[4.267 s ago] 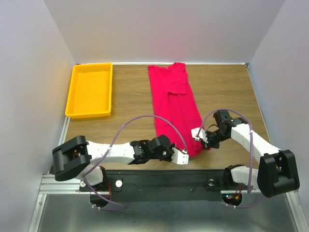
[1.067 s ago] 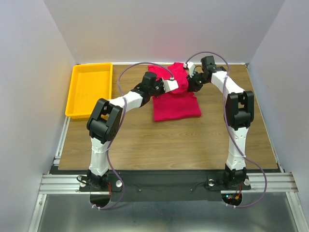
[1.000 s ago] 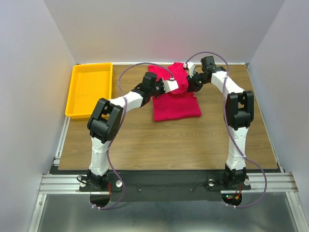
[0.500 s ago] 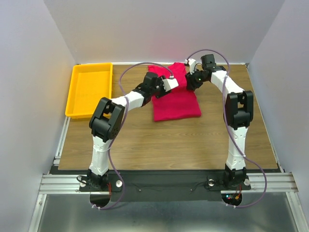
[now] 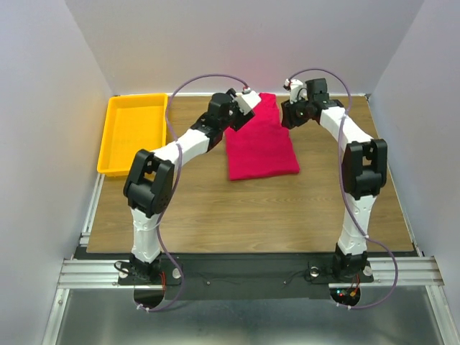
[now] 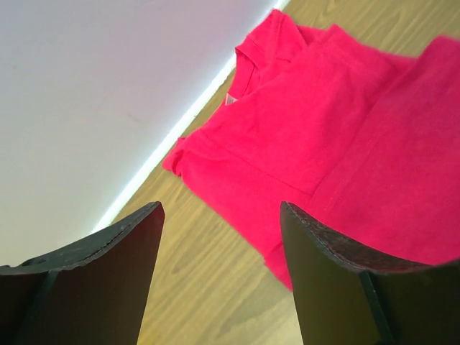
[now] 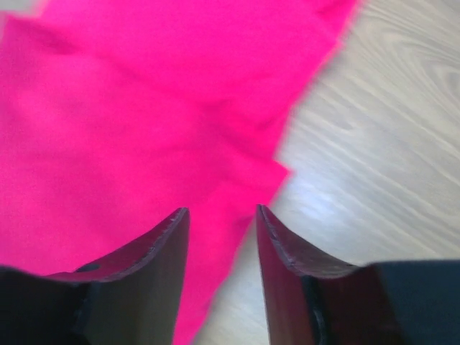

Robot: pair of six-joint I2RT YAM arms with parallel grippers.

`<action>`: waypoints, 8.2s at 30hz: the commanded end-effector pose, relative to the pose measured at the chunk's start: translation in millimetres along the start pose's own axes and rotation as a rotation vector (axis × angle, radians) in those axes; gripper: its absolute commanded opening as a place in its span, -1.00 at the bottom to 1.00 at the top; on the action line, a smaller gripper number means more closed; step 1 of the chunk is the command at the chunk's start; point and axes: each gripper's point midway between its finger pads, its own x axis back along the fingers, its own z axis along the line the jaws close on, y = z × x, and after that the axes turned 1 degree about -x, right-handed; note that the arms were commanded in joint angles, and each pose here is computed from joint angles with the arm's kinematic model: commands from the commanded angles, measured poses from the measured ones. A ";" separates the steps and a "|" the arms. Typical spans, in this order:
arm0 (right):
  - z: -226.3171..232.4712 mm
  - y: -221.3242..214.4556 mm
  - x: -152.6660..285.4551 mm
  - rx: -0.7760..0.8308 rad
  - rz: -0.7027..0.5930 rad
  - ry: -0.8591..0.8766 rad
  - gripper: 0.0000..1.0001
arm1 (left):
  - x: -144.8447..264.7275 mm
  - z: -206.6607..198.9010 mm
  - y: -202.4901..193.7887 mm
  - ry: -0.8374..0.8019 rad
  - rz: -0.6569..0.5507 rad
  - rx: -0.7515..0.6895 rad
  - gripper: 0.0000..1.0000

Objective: Fold and stack the t-shirts
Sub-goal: Fold the tshirt

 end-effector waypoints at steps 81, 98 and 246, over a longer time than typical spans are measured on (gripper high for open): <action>52.4 -151.8 87.0 -0.483 0.114 0.362 0.25 | 162.8 -161.2 -85.4 -0.324 0.295 1.209 0.50; 57.8 -170.7 59.9 -0.603 0.171 0.420 0.09 | 121.4 -184.4 -114.3 -0.295 0.439 1.297 0.23; 125.5 -92.1 204.6 0.634 -0.112 0.538 -0.99 | 283.2 -229.0 26.4 -0.580 0.110 0.107 -1.00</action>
